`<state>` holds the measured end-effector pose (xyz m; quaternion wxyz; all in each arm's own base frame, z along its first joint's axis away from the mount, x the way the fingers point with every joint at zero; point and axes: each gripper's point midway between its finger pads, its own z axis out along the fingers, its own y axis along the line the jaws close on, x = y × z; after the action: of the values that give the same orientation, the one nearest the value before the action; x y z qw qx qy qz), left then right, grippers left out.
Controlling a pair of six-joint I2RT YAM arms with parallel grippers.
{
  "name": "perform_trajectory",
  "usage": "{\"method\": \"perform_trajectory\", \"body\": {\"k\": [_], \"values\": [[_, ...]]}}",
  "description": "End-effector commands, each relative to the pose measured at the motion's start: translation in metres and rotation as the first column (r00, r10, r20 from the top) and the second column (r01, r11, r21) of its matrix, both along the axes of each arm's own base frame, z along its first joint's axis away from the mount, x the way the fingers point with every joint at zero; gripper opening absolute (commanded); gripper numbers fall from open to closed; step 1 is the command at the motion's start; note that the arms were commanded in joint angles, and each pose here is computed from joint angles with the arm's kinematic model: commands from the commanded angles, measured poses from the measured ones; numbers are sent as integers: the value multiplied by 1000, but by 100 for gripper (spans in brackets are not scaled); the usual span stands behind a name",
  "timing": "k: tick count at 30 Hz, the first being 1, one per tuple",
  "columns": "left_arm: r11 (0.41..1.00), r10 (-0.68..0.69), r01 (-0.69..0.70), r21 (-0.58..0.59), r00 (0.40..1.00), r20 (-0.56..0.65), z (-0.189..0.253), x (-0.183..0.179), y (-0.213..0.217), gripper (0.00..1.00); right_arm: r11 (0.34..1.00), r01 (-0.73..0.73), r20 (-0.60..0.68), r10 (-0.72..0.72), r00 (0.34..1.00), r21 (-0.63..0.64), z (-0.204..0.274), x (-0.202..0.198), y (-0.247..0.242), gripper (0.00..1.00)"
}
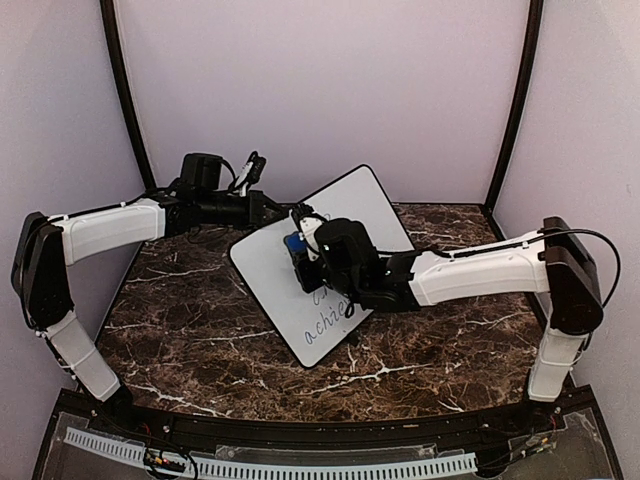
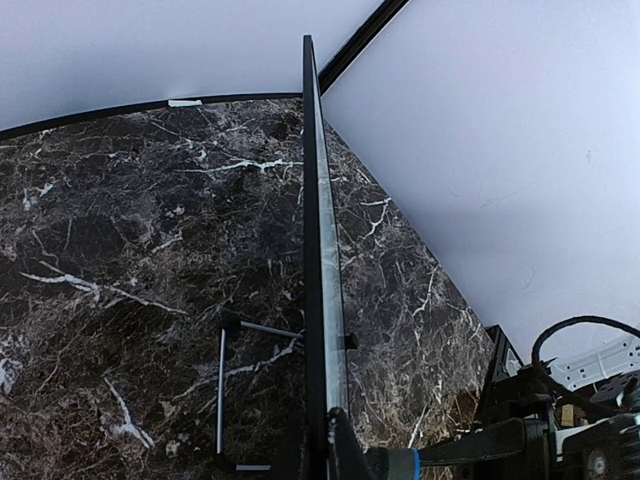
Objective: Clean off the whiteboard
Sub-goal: Erase the whiteboard at the center of the board.
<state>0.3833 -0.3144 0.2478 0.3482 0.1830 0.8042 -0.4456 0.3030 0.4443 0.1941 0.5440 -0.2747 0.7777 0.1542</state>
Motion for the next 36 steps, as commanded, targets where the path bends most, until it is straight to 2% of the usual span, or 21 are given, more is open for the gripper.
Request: {"method": "perform_trajectory", "body": {"k": [1,7,16,21,32,36], "values": [[994,-98,100,-39,994,52,22,-26,-12,0,1000,10,40,-10,999,19,12,23,11,26],[994,-99,100,-35,994,49,20,-26,-12,0,1000,8,-5,-7,1000,22,-4,19,5,26],[993,-107,108,-44,994,35,18,-26,-14,0,1000,15,-101,-15,995,-3,-42,-11,-30,26],[993,-105,106,-46,994,36,18,-26,-14,0,1000,14,-80,-15,997,-8,-34,-8,-25,26],[993,-106,108,-42,993,43,19,-27,-14,0,998,-38,44,36,998,47,25,19,32,26],[993,-106,107,-39,993,44,20,-27,-14,0,998,-38,56,35,998,47,29,25,41,26]]}}
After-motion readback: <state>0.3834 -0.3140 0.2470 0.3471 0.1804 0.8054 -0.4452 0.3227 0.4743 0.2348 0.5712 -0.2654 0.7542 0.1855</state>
